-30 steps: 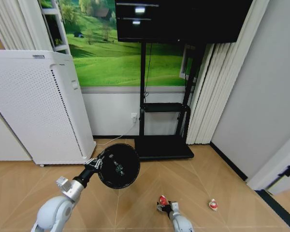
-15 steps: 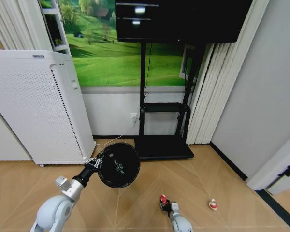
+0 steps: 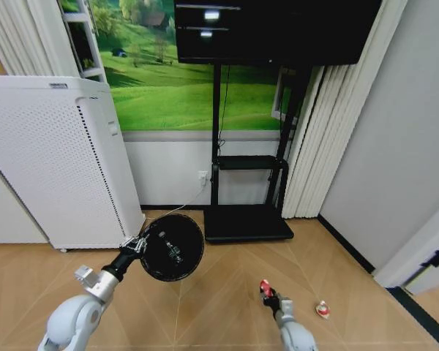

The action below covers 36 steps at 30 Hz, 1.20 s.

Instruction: Pick up the trash bin and place the garbage on the floor into it.

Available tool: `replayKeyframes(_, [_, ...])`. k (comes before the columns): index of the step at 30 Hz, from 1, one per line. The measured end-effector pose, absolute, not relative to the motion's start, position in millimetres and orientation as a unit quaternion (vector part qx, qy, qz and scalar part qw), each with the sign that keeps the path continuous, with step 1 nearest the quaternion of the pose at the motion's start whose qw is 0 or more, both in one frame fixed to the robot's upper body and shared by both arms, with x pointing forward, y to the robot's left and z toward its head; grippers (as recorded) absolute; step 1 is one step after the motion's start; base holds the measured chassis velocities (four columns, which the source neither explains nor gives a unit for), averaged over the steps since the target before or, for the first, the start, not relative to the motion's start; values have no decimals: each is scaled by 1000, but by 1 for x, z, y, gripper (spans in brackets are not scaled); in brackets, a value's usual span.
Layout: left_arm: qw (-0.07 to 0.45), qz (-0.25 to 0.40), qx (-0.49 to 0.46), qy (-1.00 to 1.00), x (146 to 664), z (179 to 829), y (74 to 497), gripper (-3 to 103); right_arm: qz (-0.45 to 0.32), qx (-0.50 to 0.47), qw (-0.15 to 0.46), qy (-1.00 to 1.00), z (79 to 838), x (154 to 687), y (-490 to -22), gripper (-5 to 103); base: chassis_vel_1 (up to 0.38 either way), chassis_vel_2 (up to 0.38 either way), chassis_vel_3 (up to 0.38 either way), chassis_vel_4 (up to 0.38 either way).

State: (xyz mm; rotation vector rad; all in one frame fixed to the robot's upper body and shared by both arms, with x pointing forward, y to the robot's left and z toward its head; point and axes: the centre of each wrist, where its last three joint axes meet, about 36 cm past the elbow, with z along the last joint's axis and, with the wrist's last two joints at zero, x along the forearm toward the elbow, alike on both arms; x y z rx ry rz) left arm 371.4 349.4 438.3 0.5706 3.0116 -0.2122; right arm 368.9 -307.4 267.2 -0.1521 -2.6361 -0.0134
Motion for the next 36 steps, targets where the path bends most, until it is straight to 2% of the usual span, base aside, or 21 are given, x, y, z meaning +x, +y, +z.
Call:
replayKeyframes(6, [31,-78,184,979,408,414,348,7,-36,-81,187,-978,328,384,-319,47,0,0,0,0])
replayKeyframes(12, [13,-85,194,977,437,395,339,7,-58,-66,137,-987,384,385,-316,47,0,0,0,0])
replayKeyframes(18, [-11,-107,223,969,468,373,296,7,-89,-15,98,-991,440,369,-290,47,0,0,0,0])
replayKeyframes(25, [-18,-116,256,960,490,367,249,7,-106,44,92,-989,467,352,-271,47,0,0,0,0])
replayKeyframes(28, [-24,-115,285,951,500,363,215,7,-105,91,91,-986,476,346,-258,47,0,0,0,0])
replayKeyframes(36, [-31,-117,325,938,500,360,173,7,-86,141,94,-982,474,353,-239,47,0,0,0,0])
